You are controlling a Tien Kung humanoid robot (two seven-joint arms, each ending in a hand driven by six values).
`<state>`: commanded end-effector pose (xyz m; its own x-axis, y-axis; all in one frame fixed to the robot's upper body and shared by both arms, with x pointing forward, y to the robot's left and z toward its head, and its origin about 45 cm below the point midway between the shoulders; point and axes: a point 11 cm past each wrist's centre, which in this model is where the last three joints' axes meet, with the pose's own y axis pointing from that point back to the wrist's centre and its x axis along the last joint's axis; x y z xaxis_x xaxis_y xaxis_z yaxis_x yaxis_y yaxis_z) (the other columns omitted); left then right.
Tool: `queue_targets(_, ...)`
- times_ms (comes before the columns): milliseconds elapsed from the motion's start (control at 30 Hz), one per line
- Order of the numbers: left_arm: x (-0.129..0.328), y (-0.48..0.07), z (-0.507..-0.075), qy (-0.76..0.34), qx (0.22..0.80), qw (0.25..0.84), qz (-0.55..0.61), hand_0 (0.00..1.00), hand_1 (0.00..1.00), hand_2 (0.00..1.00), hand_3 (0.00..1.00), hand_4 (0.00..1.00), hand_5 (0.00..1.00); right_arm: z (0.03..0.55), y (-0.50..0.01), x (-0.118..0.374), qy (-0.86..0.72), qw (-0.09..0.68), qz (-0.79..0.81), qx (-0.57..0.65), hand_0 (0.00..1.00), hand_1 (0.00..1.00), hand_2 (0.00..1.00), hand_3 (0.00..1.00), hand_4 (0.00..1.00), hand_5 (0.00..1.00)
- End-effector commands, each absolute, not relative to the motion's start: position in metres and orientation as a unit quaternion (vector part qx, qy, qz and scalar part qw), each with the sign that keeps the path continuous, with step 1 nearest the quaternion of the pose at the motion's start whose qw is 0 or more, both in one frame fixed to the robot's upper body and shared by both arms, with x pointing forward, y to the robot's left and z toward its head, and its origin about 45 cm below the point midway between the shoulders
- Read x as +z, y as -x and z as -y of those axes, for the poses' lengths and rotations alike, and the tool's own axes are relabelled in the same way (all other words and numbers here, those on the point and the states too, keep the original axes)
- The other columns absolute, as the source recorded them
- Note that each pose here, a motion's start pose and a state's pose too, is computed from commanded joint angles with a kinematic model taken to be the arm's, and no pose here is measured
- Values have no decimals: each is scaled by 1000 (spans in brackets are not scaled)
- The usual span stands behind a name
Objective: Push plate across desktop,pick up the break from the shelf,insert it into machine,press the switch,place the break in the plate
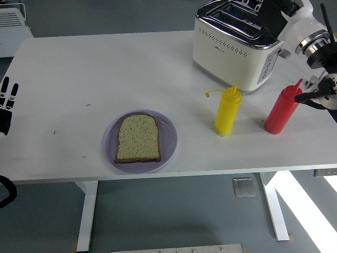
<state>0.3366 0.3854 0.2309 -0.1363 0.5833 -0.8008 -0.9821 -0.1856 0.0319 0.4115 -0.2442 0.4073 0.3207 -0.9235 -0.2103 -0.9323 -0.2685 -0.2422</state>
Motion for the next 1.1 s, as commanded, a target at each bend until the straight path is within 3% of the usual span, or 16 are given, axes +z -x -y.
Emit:
queue_targets(400,230,-335,-378,339,679,571,-312,819,757,701,754,758,997,323,-411,396,722,233,-648,65,736,706,682,660,778,428)
queue_targets(1100,231,-331,-368,354,652,575,-344,816,744,693,741,756,998,368,-383,330,671,256,-672,181,757,702,681,665,788,490)
